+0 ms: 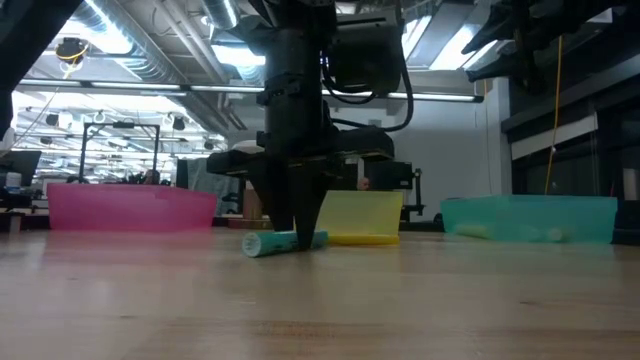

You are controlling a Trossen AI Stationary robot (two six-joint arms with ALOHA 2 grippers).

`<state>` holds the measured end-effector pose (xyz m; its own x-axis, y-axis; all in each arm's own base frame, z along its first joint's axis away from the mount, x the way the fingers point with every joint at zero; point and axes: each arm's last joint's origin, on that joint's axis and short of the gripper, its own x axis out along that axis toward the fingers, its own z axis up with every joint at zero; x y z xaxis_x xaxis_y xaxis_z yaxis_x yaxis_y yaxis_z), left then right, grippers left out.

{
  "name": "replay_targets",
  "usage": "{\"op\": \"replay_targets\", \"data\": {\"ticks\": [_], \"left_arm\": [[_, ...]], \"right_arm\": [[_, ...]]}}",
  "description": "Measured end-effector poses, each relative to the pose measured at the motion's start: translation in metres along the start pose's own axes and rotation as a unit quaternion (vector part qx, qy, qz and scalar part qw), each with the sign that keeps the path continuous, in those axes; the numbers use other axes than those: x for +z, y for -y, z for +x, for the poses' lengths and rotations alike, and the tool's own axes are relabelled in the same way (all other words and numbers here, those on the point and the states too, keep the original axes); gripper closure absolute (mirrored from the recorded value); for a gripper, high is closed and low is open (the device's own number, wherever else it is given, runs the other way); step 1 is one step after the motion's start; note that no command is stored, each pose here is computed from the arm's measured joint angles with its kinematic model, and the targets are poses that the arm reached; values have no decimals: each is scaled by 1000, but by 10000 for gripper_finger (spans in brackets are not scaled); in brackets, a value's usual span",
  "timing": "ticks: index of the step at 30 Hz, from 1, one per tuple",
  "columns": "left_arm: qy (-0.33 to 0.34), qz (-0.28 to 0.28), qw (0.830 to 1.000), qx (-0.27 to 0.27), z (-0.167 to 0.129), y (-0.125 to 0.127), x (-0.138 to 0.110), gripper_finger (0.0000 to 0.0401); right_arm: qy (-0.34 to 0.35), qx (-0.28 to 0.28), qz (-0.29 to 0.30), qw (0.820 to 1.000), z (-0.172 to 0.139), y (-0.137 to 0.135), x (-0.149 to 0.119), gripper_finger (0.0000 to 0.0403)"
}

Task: Pick & Place Markers
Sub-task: Put the light blue highlighter into the blue bin

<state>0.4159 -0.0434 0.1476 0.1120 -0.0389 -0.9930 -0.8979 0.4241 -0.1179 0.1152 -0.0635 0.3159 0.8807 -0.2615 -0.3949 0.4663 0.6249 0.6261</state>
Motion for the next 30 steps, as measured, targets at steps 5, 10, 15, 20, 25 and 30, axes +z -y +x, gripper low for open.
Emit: {"op": "replay_targets", "data": {"ticks": [5, 10, 15, 20, 25, 30], "left_arm": [[0, 1, 1000, -1, 0, 0, 0, 346], [5, 28, 1000, -12, -9, 1, 0, 346], [42, 36, 998, -27, -33, 1, 1, 346], [95, 36, 994, -31, -68, -8, 0, 346], [154, 44, 986, -43, -106, -19, -2, 346], [224, 47, 971, -70, -148, -32, -5, 346]], "right_arm": [[0, 0, 0, 1000, 0, 0, 0, 198], [0, 0, 0, 1000, 0, 0, 0, 198], [2, 1, -1, 1000, 0, 0, 0, 198], [2, 1, 0, 1000, 0, 0, 0, 198], [2, 1, 0, 1000, 0, 0, 0, 198], [5, 4, -1, 1000, 0, -1, 1, 198]]}}
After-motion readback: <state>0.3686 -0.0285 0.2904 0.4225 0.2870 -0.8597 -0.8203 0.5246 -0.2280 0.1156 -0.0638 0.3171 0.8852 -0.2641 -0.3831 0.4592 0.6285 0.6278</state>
